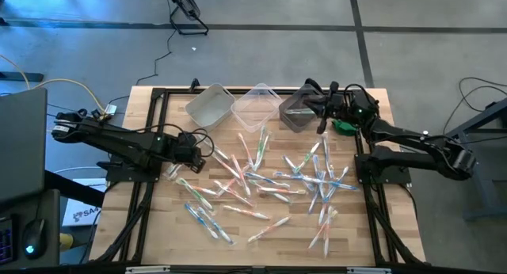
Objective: Pick & Place Toothbrushes
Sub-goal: Put the orange toothbrush into the white bin
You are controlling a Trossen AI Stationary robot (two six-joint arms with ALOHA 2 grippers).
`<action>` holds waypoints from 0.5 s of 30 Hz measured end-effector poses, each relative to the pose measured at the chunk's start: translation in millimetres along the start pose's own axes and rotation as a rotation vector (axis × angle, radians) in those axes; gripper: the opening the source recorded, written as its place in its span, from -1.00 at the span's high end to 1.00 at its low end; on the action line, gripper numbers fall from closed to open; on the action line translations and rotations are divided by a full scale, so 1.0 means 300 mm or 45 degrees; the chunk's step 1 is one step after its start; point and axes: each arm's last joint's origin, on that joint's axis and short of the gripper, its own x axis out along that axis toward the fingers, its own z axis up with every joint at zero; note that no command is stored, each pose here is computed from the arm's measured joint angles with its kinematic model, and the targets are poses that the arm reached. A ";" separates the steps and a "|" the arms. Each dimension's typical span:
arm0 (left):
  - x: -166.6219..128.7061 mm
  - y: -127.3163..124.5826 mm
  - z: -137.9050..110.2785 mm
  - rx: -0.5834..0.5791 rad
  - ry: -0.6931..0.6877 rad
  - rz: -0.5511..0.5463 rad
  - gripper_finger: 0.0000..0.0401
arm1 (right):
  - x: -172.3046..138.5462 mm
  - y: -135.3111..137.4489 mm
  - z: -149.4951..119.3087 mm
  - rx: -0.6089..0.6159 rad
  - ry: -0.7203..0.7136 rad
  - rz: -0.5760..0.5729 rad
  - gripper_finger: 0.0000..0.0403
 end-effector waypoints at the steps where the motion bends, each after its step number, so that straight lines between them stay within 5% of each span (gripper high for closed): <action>1: 0.000 0.001 0.000 -0.001 -0.004 0.004 0.75 | 0.000 -0.001 0.006 -0.009 -0.024 -0.003 0.98; 7: 0.000 0.001 0.000 -0.002 -0.008 0.006 0.52 | -0.001 -0.002 0.024 -0.034 -0.090 -0.010 0.98; 15: 0.000 0.000 0.000 -0.015 0.002 0.000 0.49 | 0.000 -0.001 0.012 -0.078 -0.044 -0.005 0.98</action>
